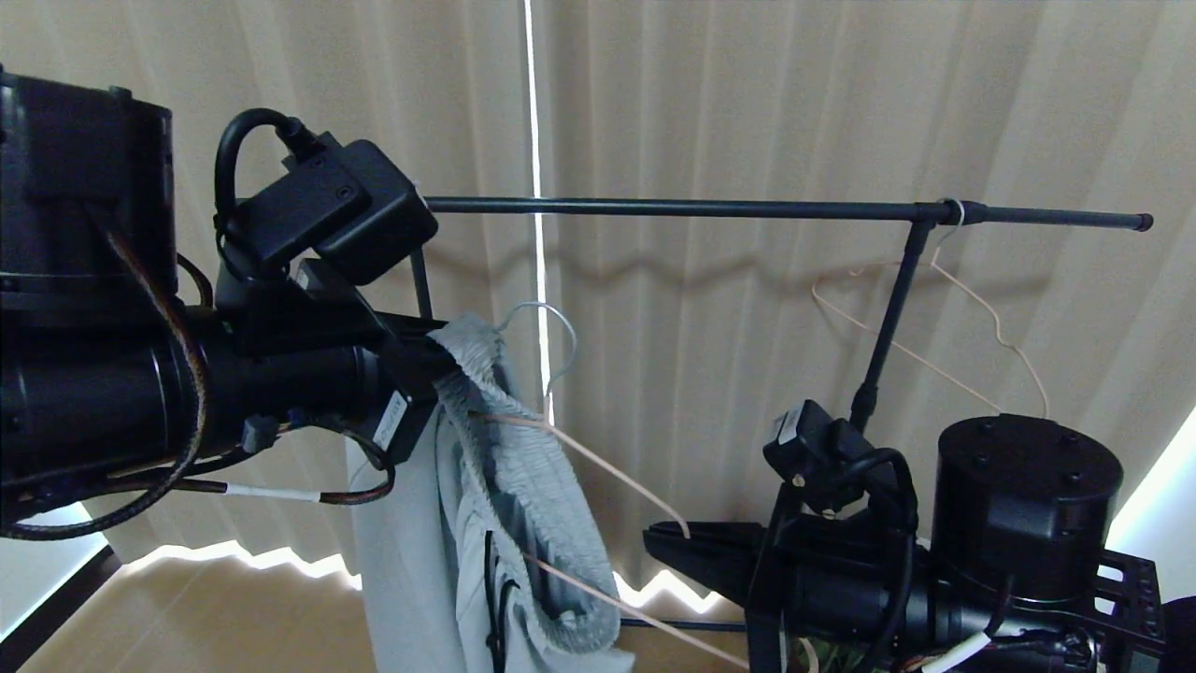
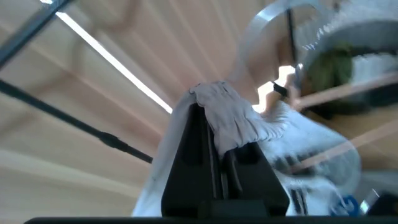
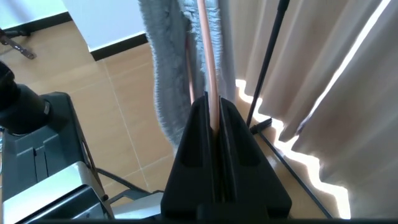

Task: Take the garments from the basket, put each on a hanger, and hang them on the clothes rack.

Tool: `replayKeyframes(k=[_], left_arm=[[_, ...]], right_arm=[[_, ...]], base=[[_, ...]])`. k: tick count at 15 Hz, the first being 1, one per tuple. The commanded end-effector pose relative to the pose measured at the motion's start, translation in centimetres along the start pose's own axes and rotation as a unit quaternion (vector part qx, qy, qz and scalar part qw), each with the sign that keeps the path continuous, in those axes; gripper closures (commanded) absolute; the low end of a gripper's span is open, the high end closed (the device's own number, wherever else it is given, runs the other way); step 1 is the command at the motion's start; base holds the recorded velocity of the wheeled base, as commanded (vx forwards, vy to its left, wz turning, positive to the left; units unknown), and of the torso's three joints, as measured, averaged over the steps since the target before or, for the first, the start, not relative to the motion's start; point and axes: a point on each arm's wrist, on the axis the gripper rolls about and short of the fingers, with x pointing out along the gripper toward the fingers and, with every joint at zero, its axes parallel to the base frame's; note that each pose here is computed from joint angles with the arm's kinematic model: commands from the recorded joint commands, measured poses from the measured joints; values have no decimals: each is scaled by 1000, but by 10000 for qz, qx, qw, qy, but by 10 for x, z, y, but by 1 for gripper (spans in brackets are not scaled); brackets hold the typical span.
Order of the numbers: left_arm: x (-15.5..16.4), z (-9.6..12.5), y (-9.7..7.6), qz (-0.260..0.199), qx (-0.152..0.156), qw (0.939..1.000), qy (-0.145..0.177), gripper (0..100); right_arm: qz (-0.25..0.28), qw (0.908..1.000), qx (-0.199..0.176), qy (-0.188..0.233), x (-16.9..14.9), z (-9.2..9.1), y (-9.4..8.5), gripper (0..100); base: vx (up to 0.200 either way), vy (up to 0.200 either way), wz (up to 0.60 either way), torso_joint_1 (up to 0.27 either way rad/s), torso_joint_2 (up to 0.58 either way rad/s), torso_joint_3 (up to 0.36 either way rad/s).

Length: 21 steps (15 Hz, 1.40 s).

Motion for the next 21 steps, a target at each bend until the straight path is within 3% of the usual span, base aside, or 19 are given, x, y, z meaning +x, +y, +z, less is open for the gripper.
replayKeyframes(k=[1,5,8,13,14,18,21], left_arm=[[7,-9,-6,-70,27,9998,201,100],[6,-18,-17,-277,102,9990,330,100],[-2,-19,-17,-251,97,9993,274,100],[-2,-20,-18,-278,115,9992,278,100],[-2,-20,-18,-285,117,9991,275,0],[-8,-21,-20,-332,134,9991,218,0],[-18,-26,-23,-339,133,9993,-84,0]], right_arm=[[48,10000,-33,-61,0,3,3,100],[-21,9997,92,-210,0,10,0,100],[-168,9988,142,-431,-6,16,-8,100],[-138,9981,110,-592,-15,22,-5,100],[-131,9978,99,-636,-17,24,-4,100],[-197,9959,58,-875,-28,33,-5,100],[-436,9940,92,-1003,-36,37,-17,100]], base=[[0,0,0,0,0,0],[0,0,0,0,0,0],[0,0,0,0,0,0],[0,0,0,0,0,0],[0,0,0,0,0,0],[0,0,0,0,0,0],[0,0,0,0,0,0]])
